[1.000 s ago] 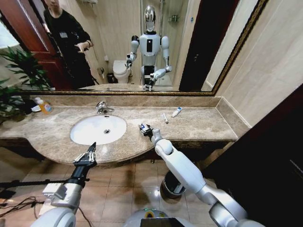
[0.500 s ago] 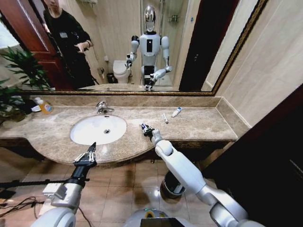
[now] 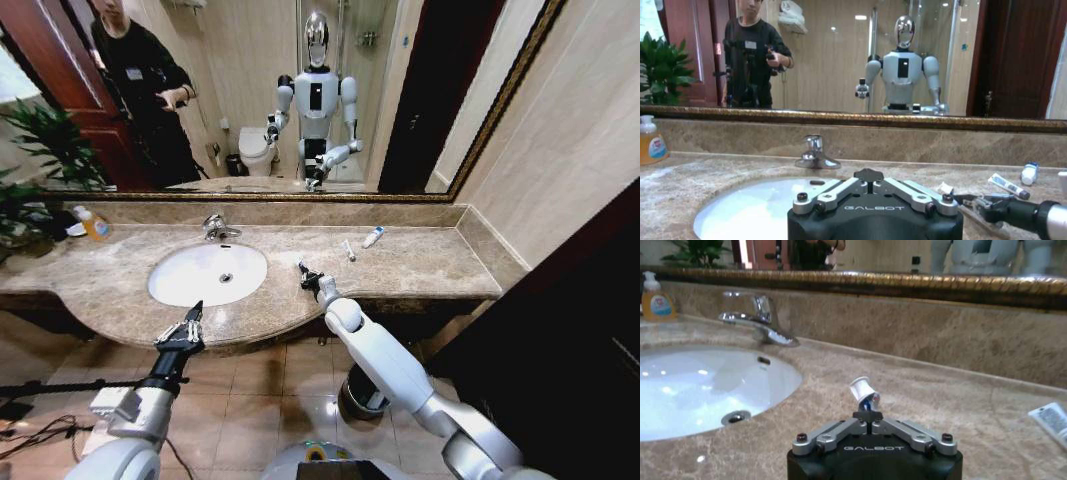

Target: Pick up the trash from the sink and place it in the trash bin.

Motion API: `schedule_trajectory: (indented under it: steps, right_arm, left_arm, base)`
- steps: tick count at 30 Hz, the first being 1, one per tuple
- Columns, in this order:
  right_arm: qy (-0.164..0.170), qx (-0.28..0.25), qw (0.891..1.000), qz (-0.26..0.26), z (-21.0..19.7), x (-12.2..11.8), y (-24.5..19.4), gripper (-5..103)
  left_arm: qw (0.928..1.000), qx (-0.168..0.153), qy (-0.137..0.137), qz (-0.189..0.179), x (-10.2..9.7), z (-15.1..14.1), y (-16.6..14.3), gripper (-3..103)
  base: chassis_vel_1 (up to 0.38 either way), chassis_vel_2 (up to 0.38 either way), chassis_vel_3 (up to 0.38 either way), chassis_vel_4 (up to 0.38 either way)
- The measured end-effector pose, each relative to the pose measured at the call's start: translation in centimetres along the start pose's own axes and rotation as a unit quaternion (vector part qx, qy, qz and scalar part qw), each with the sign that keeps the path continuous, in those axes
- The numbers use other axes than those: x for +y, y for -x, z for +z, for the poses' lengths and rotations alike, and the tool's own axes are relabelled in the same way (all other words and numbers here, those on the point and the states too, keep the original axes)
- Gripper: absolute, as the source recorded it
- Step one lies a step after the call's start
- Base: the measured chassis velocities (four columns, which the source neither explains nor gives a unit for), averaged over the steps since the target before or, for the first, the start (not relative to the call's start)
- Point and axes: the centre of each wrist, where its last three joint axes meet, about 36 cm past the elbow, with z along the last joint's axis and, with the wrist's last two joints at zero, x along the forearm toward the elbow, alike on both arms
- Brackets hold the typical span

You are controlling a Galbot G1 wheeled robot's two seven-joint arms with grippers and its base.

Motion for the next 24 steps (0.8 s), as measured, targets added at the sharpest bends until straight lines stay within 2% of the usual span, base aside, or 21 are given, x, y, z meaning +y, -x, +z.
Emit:
schedule_trajectory:
  steps: [9, 11, 17, 20, 22, 24]
  right_arm:
    - [0.015, -0.011, 1.000, 0.025, -0.8, -1.3, -3.6, 0]
    - [0.020, -0.003, 0.999, 0.038, -0.1, -2.2, -6.0, 0]
    - [0.032, 0.009, 0.998, 0.062, 1.3, -3.4, -9.6, 0]
    - [0.037, 0.013, 0.996, 0.079, 1.8, -4.7, -13.7, 0]
    - [0.038, 0.013, 0.996, 0.081, 1.8, -4.8, -14.3, 0]
    - [0.041, 0.019, 0.995, 0.091, 2.2, -4.7, -17.1, 0]
  left_arm:
    - [1.0000, 0.000, 0.000, 0.000, 0.0, 0.0, 0.0, 0]
    - [1.0000, 0.000, 0.000, 0.000, 0.0, 0.0, 0.0, 0]
    - [1.0000, 0.000, 0.000, 0.000, 0.0, 0.0, 0.0, 0]
    - [1.0000, 0.000, 0.000, 0.000, 0.0, 0.0, 0.0, 0]
    - [1.0000, 0.000, 0.000, 0.000, 0.0, 0.0, 0.0, 0]
    - [1.0000, 0.000, 0.000, 0.000, 0.0, 0.0, 0.0, 0]
  base:
    - [0.000, 0.000, 0.000, 0.000]
    - [0.000, 0.000, 0.000, 0.000]
    - [0.000, 0.000, 0.000, 0.000]
    - [0.000, 0.000, 0.000, 0.000]
    - [0.000, 0.000, 0.000, 0.000]
    - [0.000, 0.000, 0.000, 0.000]
